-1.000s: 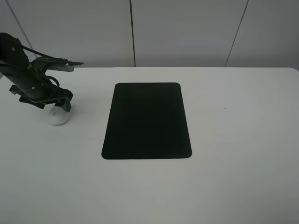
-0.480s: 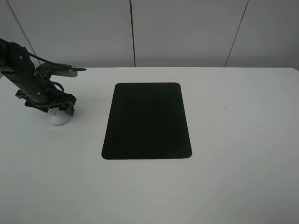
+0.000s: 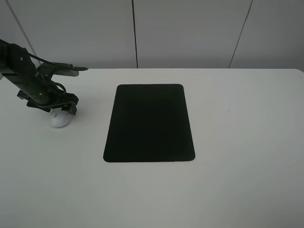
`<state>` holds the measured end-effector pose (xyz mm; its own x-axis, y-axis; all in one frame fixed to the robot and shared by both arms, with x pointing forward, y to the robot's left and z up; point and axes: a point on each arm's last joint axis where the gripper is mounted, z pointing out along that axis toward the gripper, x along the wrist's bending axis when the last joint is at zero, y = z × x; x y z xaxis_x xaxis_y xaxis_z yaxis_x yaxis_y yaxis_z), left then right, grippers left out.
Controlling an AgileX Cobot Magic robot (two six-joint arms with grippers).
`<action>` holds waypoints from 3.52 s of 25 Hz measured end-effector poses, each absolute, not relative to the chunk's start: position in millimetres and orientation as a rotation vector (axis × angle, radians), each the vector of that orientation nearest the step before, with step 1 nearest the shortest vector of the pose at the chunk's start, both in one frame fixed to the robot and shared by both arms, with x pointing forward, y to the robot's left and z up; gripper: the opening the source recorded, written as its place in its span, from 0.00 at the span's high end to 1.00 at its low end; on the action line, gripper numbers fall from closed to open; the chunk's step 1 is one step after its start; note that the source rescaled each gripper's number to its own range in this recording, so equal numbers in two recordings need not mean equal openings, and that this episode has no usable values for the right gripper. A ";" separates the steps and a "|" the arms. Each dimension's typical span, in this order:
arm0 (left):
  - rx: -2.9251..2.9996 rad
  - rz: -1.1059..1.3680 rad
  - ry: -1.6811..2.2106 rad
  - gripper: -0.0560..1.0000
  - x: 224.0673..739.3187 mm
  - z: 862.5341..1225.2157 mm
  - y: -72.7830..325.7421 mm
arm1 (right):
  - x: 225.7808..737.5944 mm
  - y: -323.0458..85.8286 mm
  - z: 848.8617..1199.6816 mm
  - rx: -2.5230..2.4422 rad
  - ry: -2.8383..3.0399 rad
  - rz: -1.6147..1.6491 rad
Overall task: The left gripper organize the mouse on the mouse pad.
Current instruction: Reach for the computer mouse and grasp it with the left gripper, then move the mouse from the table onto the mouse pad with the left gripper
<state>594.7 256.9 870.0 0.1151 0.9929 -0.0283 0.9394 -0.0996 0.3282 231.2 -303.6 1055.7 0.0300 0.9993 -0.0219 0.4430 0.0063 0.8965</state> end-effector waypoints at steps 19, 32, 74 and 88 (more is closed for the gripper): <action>2.069 0.235 1.972 0.94 594.1 859.1 255.0 | 231.2 -303.6 1055.7 1.542 1.517 0.919; 1.958 0.223 2.032 0.94 596.4 860.1 253.4 | 231.2 -303.6 1055.7 1.542 1.517 0.919; 1.947 0.122 1.813 0.94 604.8 930.9 114.8 | 231.2 -303.8 1055.7 1.542 1.516 0.916; 2.027 -0.047 1.870 0.94 600.1 894.4 29.0 | 231.2 -303.8 1055.7 1.542 1.516 0.916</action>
<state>600.1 29.0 894.4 0.1138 0.9538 -0.2779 0.9667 -0.0418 0.2527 231.2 -303.8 1055.7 0.0317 0.9992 -0.0242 0.4430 0.0077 0.8965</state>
